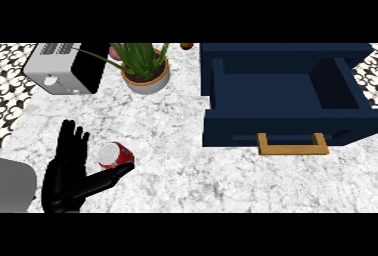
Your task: Pick up the can, place it into the drawer and close the drawer
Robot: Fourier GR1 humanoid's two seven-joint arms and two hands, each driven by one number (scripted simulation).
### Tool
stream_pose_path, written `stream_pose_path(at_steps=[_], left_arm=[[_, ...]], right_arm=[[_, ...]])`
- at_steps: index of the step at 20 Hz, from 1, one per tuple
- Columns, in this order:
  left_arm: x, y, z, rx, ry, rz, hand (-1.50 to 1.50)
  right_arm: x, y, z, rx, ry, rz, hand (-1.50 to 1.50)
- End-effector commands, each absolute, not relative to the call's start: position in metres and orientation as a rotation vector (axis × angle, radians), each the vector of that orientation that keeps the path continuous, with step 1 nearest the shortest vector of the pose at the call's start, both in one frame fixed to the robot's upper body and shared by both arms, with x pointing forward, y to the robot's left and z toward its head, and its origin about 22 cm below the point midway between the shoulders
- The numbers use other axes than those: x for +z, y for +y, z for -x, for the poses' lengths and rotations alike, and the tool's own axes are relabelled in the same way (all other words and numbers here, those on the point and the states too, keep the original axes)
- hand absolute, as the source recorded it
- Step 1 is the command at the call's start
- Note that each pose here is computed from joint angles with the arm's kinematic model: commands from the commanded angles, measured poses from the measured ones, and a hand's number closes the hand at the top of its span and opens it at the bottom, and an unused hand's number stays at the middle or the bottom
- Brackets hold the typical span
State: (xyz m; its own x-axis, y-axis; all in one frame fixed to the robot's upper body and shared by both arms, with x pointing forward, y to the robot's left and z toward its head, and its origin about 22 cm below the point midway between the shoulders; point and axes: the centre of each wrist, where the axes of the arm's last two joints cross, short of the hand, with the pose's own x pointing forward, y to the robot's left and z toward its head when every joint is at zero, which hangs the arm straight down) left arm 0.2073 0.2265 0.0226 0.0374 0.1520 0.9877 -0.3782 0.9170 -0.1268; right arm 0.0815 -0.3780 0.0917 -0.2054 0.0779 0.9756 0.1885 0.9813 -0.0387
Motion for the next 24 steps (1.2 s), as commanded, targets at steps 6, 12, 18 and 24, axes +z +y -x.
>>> stream_pose_path(at_steps=[6,12,18,24], left_arm=[[-0.042,0.238,-0.197,0.45,-1.458,-0.261,-1.5],[-0.059,0.266,-0.194,0.475,-1.437,-0.302,-1.5],[-0.084,0.287,-0.186,0.467,-1.404,-0.251,-1.5],[-0.111,0.271,-0.215,0.523,-1.375,-0.202,-1.5]], right_arm=[[0.101,-0.368,-0.081,-0.111,-1.783,0.214,-1.5],[0.115,-0.379,-0.069,-0.103,-1.779,0.198,-1.5],[0.104,-0.382,-0.071,-0.095,-1.778,0.201,-1.5],[0.102,-0.372,-0.075,-0.099,-1.771,0.203,-1.5]])
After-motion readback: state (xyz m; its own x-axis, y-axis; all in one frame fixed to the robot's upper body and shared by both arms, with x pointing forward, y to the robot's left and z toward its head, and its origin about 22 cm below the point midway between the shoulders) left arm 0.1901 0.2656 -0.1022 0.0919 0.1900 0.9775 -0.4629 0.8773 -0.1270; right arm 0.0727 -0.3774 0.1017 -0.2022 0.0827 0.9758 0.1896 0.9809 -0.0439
